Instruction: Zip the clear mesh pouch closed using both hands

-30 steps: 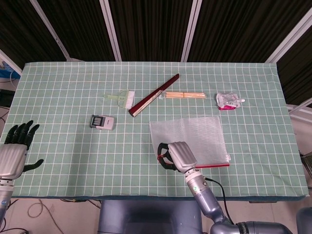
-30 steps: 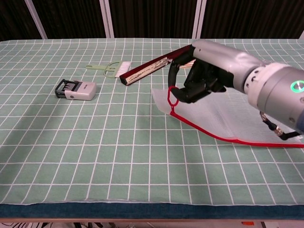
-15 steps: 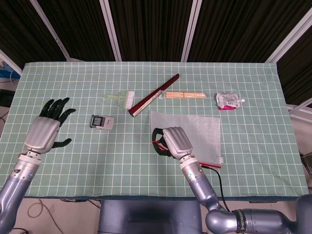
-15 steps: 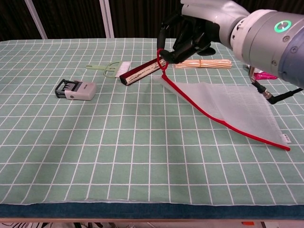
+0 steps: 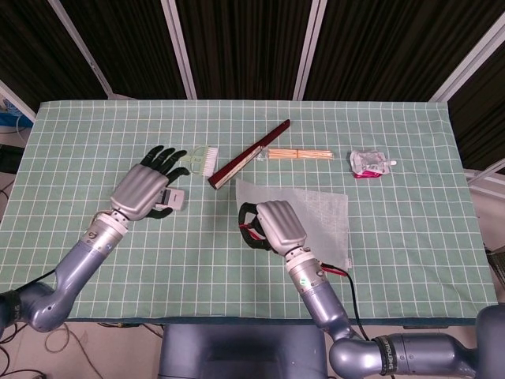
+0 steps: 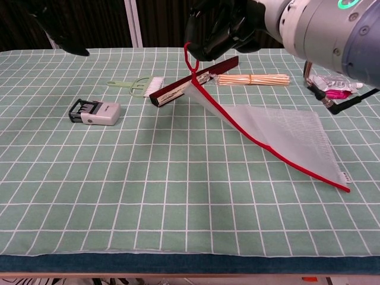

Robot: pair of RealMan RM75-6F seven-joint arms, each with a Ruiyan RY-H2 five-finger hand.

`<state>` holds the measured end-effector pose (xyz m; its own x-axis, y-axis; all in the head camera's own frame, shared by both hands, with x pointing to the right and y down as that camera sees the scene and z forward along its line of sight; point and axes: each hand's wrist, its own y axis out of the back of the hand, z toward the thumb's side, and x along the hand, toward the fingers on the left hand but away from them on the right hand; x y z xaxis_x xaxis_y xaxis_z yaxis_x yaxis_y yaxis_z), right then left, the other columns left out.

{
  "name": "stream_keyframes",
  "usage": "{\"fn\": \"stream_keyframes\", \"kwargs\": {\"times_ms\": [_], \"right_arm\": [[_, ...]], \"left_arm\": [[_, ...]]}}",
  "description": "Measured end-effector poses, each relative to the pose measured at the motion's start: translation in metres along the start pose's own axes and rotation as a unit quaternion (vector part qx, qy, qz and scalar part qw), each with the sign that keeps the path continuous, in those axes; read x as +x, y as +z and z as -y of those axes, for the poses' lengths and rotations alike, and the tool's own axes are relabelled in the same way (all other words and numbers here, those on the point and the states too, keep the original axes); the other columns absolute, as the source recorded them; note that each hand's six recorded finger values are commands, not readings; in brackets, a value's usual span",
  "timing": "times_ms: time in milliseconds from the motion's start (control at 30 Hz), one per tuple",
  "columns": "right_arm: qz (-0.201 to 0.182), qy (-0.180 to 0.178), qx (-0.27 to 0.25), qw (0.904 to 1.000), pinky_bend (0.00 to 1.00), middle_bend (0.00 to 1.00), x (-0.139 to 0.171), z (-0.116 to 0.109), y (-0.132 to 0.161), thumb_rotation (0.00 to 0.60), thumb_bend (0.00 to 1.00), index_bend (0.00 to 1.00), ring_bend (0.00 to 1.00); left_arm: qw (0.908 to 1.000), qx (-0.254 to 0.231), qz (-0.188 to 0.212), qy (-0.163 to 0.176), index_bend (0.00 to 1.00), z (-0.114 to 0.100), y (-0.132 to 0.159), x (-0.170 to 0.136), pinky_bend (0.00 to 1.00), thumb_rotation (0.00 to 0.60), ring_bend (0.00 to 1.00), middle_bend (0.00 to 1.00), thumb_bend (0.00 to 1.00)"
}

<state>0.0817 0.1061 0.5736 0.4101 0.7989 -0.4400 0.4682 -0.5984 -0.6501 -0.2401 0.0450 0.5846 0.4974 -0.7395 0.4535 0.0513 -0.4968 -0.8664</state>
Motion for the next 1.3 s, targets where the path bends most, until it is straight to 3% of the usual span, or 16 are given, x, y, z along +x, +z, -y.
{"fn": "stream_keyframes", "kwargs": {"times_ms": [267, 567, 967, 1300], "right_arm": [[0.006, 0.001, 0.002, 1.0, 0.94, 1.0, 0.0, -0.002, -0.002, 0.6, 0.56, 0.68, 1.0], [0.005, 0.001, -0.001, 1.0, 0.94, 1.0, -0.001, -0.005, 0.0, 0.6, 0.57, 0.69, 1.0], [0.005, 0.0, -0.004, 1.0, 0.94, 1.0, 0.001, -0.008, 0.001, 0.6, 0.57, 0.69, 1.0], [0.007, -0.002, -0.006, 1.0, 0.94, 1.0, 0.003, -0.013, -0.001, 0.6, 0.57, 0.69, 1.0]], "left_arm": [[0.9982, -0.014, 0.048, -0.032, 0.33, 0.014, 0.041, 0.023, 0.02, 0.6, 0.0, 0.07, 0.17], [0.9957, -0.043, 0.065, -0.05, 0.36, 0.029, 0.069, 0.033, 0.02, 0.6, 0.0, 0.08, 0.21], [0.9927, -0.059, 0.092, -0.052, 0.38, 0.039, 0.108, 0.047, 0.02, 0.6, 0.0, 0.09, 0.25], [0.9917, -0.074, 0.091, -0.053, 0.45, 0.042, 0.121, 0.053, 0.02, 0.6, 0.0, 0.11, 0.35]]}}
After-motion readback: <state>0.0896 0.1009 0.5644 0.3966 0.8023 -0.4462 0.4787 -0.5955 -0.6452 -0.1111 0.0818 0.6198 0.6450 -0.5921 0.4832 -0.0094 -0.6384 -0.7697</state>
